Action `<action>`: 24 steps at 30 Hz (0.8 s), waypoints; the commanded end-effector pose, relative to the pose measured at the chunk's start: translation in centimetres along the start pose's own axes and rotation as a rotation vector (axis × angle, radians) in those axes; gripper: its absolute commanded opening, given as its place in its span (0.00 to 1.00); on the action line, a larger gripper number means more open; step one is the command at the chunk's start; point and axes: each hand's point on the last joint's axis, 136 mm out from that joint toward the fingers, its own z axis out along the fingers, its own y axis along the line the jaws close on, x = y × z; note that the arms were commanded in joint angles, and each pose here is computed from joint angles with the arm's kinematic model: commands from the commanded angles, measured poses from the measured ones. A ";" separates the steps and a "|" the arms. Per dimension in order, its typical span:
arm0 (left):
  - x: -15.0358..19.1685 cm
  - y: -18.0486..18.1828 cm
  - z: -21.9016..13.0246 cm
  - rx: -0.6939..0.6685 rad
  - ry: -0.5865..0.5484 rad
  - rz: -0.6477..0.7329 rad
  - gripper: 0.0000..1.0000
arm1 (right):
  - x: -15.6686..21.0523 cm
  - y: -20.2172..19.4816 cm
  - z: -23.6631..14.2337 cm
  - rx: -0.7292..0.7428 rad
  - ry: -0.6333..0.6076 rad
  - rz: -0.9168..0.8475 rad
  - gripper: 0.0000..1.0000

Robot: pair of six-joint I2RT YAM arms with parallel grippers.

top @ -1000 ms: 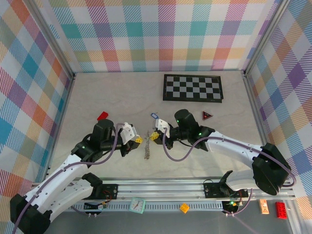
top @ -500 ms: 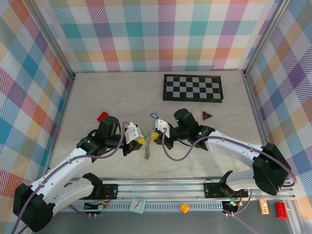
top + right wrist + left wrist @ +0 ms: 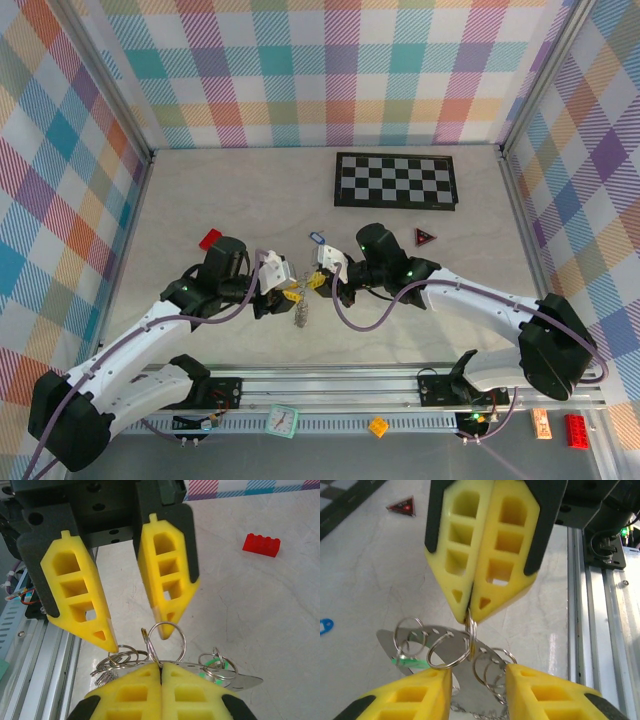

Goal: Put the keys on the keyring

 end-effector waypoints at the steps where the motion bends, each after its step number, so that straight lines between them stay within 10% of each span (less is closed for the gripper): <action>1: -2.0 -0.1 -0.1 0.011 -0.076 0.066 0.37 | -2.3 0.5 -0.6 -0.013 -0.043 -0.063 0.00; 24: -2.7 -0.2 0.0 0.043 -0.069 0.077 0.00 | -2.6 0.8 -0.8 -0.012 -0.056 -0.066 0.00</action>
